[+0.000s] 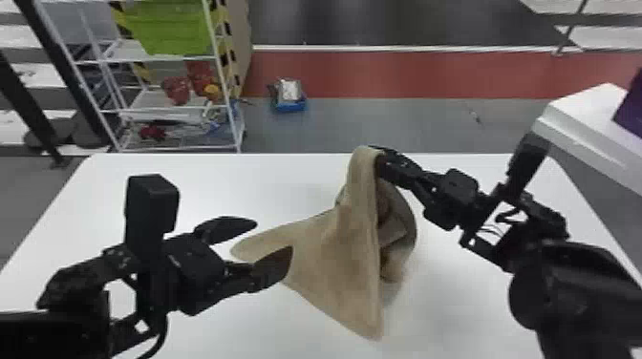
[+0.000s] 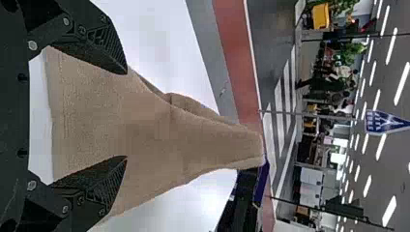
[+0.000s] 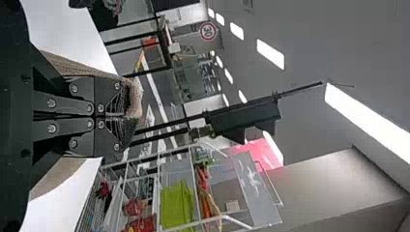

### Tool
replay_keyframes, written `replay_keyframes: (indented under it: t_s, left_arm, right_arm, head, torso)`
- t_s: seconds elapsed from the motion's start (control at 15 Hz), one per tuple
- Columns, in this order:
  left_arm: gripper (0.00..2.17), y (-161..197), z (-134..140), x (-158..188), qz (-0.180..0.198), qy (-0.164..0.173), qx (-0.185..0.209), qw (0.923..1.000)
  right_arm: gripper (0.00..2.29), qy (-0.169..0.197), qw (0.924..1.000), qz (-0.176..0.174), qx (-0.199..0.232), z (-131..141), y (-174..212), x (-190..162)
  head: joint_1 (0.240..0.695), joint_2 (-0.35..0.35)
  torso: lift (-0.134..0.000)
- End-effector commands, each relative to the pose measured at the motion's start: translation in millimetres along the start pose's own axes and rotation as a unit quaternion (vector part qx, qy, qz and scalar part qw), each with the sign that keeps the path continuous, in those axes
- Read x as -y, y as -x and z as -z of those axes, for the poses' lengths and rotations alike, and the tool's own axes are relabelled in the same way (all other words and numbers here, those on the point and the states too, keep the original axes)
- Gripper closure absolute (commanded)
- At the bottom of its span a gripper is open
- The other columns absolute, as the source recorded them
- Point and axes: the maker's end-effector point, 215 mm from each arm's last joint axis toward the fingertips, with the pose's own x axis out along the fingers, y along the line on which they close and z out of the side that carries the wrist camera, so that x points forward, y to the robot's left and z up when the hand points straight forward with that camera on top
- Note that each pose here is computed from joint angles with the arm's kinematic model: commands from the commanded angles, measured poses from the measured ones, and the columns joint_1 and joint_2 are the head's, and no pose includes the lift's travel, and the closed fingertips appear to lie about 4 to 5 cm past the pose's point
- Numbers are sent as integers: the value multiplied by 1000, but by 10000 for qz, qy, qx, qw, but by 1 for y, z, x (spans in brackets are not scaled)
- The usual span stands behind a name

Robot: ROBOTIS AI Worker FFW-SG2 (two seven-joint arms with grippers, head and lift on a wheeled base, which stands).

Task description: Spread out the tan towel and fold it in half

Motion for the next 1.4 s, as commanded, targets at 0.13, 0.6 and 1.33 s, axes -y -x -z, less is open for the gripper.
replay_keyframes:
  t_s: [0.13, 0.6, 1.33]
  left_arm:
    - [313, 15, -9, 6, 25, -72, 101, 9999]
    - [313, 21, -8, 29, 235, 46, 88, 9997]
    - [313, -15, 31, 76, -393, 449, -551, 9967]
  right_arm:
    - [2256, -130, 9945, -931, -457, -14, -77, -65]
    - [2256, 315, 9895, -1165, -794, -28, -117, -83]
    - [2256, 552, 9845, -1216, -1139, -8, -128, -92]
  head:
    - [695, 118]
    - [695, 217]
    - [695, 218]
  torso:
    - [-124]
    - [-124]
    - [-124]
